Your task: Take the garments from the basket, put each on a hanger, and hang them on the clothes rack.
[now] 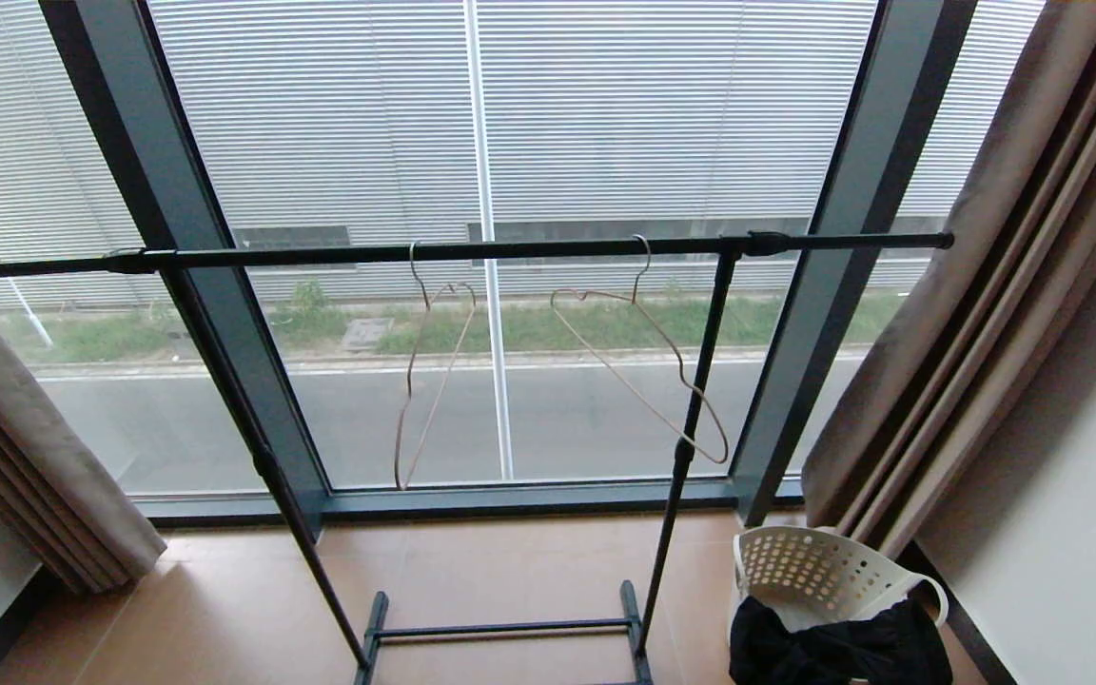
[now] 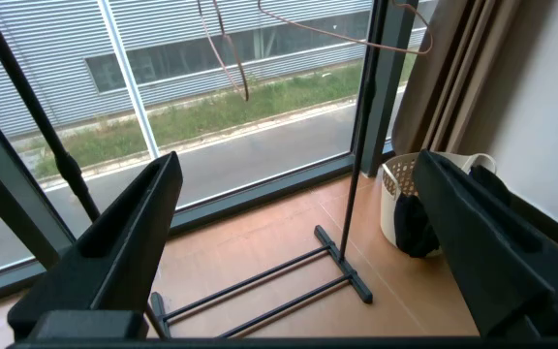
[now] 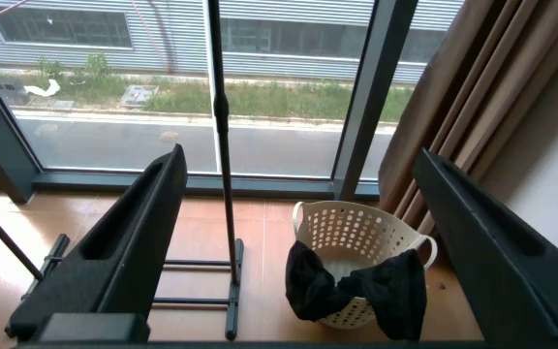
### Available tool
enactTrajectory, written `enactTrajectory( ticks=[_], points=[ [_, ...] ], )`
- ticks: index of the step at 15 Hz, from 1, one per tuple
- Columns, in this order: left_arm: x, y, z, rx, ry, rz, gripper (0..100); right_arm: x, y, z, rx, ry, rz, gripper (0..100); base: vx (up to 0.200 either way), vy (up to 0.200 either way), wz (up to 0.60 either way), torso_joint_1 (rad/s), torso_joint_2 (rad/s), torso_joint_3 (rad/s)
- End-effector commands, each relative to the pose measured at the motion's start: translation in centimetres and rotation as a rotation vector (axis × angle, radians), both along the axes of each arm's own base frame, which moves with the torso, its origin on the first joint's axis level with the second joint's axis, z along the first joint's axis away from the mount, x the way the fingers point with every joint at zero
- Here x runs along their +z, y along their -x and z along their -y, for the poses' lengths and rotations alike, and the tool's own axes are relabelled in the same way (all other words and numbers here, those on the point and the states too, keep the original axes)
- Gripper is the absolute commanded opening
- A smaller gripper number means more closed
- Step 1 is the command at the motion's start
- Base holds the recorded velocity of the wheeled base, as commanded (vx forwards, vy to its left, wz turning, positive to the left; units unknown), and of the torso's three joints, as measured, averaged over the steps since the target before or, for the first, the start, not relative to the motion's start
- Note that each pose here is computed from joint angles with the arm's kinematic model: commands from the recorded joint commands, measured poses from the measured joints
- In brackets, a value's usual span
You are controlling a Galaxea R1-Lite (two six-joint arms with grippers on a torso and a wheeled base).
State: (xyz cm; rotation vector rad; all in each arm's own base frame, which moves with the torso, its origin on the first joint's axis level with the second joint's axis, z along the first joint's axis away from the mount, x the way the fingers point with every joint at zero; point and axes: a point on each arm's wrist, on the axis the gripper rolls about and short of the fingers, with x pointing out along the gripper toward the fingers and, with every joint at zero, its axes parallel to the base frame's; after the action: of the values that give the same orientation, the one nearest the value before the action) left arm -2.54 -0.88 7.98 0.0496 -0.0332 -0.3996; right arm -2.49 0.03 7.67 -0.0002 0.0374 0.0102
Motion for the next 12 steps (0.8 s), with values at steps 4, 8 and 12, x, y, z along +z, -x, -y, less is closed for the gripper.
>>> enactTrajectory(
  ticks=[4,8,12],
  points=[
    [0.00,0.00,0.00,0.001,0.001,0.000,100,0.00,0.00,0.00,0.001,0.001,0.001,100,0.000,0.000,0.00,0.000,0.00,0.000],
    [0.00,0.00,0.00,0.001,-0.001,0.000,100,0.00,0.00,0.00,0.001,0.000,0.001,100,0.000,0.000,0.00,0.000,0.00,0.000],
    [0.00,0.00,0.00,0.001,-0.001,0.000,100,0.00,0.00,0.00,0.001,0.000,0.001,100,0.000,0.000,0.00,0.000,0.00,0.000]
  ],
)
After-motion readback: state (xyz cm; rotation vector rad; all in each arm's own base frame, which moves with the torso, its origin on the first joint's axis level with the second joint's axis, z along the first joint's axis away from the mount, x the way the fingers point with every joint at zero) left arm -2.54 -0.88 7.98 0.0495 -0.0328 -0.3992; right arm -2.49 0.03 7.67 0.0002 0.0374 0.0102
